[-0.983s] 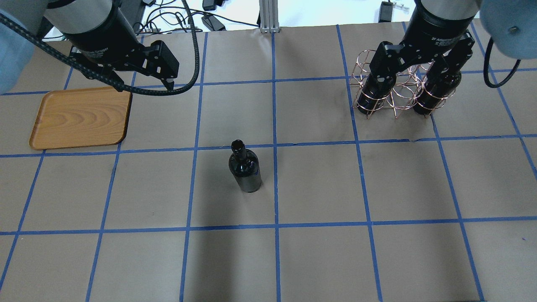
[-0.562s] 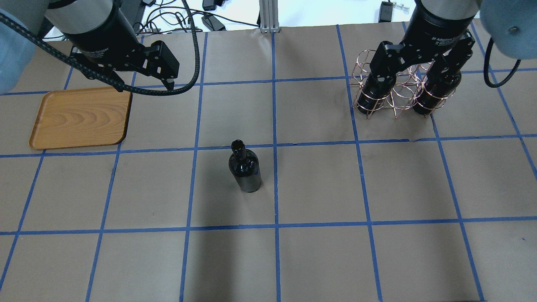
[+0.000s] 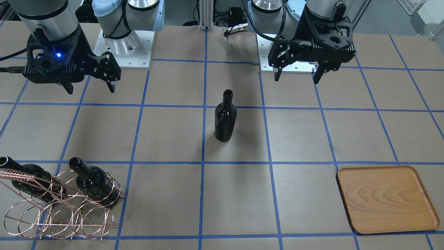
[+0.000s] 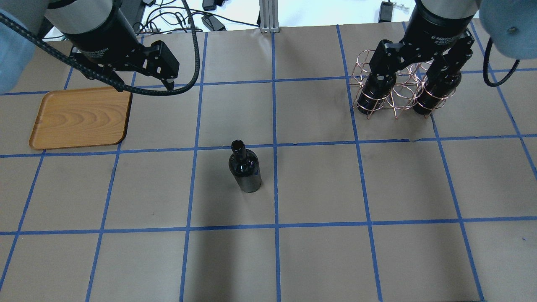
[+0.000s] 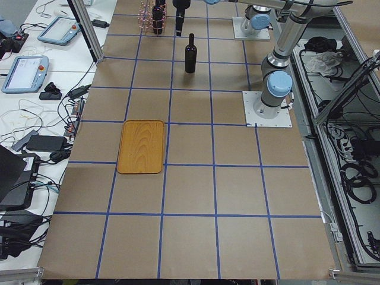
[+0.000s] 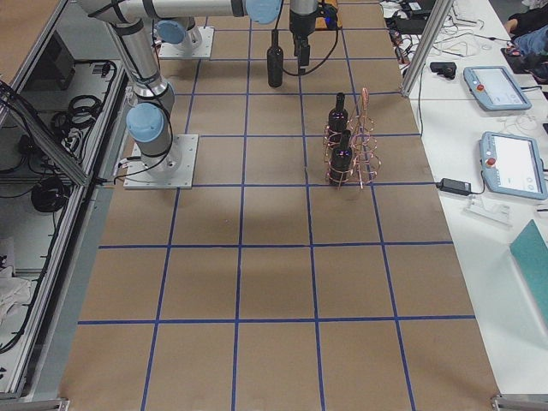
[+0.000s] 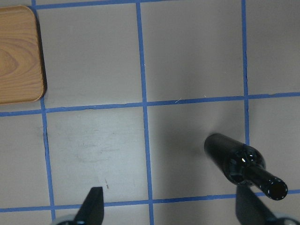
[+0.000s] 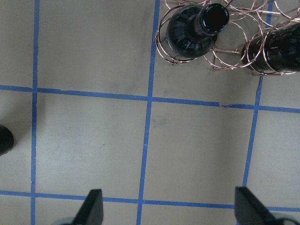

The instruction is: Take wine from basket and place on tray

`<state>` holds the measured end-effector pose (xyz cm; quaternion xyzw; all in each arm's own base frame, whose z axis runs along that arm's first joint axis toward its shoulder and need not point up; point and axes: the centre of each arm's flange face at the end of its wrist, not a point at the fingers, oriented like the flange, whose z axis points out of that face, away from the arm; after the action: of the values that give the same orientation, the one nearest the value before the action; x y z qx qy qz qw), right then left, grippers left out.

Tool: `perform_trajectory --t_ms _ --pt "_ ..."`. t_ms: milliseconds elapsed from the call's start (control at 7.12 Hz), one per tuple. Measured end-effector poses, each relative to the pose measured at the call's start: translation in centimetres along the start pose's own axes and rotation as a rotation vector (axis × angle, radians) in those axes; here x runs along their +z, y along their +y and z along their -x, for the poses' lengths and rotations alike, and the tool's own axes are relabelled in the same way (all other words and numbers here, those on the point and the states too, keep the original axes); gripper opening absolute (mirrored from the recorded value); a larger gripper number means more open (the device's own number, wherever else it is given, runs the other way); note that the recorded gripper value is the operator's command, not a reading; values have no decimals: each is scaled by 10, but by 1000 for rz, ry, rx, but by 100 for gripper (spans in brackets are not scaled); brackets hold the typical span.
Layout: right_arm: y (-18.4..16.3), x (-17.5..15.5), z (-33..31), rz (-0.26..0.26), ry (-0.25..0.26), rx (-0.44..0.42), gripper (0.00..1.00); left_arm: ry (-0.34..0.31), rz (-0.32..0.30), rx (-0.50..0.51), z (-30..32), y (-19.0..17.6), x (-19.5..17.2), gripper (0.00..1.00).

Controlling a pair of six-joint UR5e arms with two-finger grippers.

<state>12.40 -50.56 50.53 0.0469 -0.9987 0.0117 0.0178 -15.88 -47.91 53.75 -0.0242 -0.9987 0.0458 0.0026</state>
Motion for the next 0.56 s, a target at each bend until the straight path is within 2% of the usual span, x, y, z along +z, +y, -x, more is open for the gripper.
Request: perform_trajectory --t_ms 562 --pt "3 -2 0 7 -4 6 100 0 -1 0 0 0 0 100"
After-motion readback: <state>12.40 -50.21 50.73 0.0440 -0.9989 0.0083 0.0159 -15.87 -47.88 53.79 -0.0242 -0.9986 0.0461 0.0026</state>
